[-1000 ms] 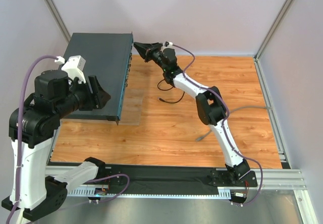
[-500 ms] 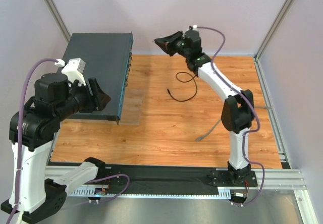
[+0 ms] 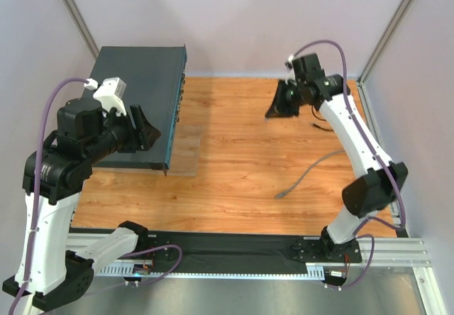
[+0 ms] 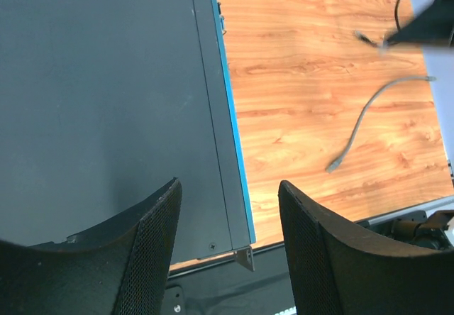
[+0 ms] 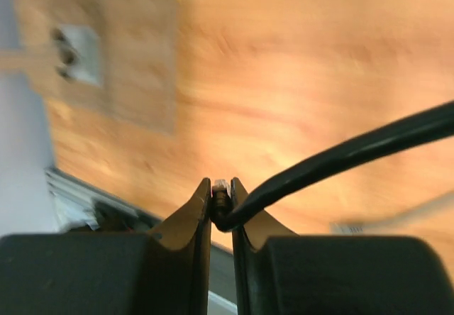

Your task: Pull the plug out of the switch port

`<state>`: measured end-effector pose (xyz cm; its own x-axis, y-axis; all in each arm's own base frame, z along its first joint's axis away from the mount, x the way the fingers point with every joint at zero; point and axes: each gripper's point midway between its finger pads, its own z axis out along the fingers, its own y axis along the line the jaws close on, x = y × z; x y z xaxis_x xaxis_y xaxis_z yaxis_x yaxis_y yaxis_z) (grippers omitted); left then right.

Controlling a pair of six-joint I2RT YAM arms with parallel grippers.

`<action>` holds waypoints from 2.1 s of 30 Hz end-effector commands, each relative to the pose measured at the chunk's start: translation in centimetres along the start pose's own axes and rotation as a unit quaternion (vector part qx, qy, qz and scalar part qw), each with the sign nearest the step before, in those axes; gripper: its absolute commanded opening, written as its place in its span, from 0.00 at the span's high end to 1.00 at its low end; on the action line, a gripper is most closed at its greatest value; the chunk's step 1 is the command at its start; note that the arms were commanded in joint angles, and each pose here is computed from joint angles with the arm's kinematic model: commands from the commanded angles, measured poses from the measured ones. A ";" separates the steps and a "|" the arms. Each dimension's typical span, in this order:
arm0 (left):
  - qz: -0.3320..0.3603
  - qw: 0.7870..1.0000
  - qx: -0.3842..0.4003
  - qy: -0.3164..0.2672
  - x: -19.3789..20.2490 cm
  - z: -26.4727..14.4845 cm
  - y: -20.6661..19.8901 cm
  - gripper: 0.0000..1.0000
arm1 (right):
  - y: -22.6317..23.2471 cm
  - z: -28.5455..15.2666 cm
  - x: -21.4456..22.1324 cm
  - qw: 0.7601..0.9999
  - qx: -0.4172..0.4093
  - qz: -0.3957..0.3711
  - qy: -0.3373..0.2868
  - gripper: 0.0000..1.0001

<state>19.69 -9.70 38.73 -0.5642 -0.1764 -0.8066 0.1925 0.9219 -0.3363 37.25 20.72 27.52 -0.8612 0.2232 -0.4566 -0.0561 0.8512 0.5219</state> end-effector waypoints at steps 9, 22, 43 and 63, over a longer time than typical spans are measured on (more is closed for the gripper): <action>0.010 0.999 0.019 -0.024 -1.7 -0.4 -0.9 0.35 | -10.7 1.6 17.3 0.972 0.090 0.019 0.215 0.97; 0.002 0.999 0.016 -0.032 -2.0 -1.0 -0.9 0.35 | -12.5 -0.2 19.3 0.959 0.156 0.012 0.235 0.38; -0.032 0.999 0.009 -0.020 0.3 -0.7 -0.2 0.40 | 15.6 -0.4 -0.2 0.990 -0.072 0.107 -0.054 0.67; -0.035 0.999 0.014 -0.029 1.1 -1.1 0.0 0.40 | 24.5 2.4 1.1 0.978 -0.178 0.076 -0.076 0.68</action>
<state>18.01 -9.30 37.86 -0.5499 -0.2448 -0.7985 0.1660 0.9050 -0.3918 35.73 41.93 35.79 -0.8192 0.3814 -0.4283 -0.0997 0.6407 0.7613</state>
